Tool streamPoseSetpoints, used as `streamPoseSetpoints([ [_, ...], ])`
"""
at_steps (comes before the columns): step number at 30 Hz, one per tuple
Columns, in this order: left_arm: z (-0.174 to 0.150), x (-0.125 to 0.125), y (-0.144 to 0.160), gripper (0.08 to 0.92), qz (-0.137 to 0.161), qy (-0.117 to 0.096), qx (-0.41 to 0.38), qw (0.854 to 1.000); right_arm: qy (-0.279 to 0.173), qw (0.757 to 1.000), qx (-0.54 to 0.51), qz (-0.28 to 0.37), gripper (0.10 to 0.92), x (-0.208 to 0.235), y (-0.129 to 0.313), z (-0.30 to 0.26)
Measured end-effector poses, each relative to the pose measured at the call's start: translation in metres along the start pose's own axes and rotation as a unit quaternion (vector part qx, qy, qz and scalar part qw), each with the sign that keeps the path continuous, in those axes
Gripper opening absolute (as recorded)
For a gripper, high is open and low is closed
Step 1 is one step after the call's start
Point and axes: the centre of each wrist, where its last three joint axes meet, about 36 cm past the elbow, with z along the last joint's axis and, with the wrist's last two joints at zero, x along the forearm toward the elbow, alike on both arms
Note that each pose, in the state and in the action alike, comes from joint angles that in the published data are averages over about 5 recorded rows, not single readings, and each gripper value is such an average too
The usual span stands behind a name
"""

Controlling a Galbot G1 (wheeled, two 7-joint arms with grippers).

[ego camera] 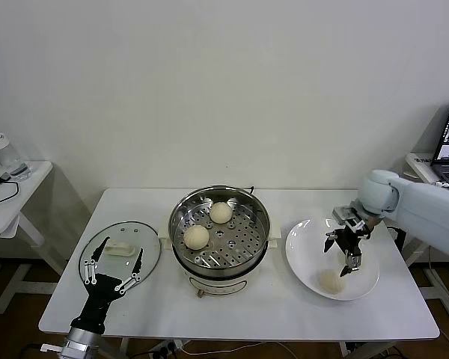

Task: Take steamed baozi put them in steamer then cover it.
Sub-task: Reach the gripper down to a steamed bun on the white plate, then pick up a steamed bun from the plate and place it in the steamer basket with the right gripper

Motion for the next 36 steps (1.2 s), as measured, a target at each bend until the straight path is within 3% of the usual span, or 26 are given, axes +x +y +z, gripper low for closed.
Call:
streamPoseSetpoints([
  [11,0.001,0.001,0.002,0.823,-0.001,0.001,-0.002,1.0,0.002,1.0,-0.003,-0.011,0.818,-0.033,0.004,0.004],
  [23,0.002,0.001,0.002,0.823,-0.002,0.001,-0.002,1.0,0.004,1.0,-0.005,-0.006,0.701,-0.043,0.008,0.008],
  [30,0.001,-0.001,0.005,0.823,-0.003,-0.002,-0.005,1.0,0.0,1.0,0.009,0.01,0.676,-0.024,0.005,0.005],
  [36,0.0,-0.002,0.006,0.823,-0.001,-0.005,-0.005,1.0,0.0,0.998,0.05,0.039,0.67,0.025,-0.014,-0.014],
])
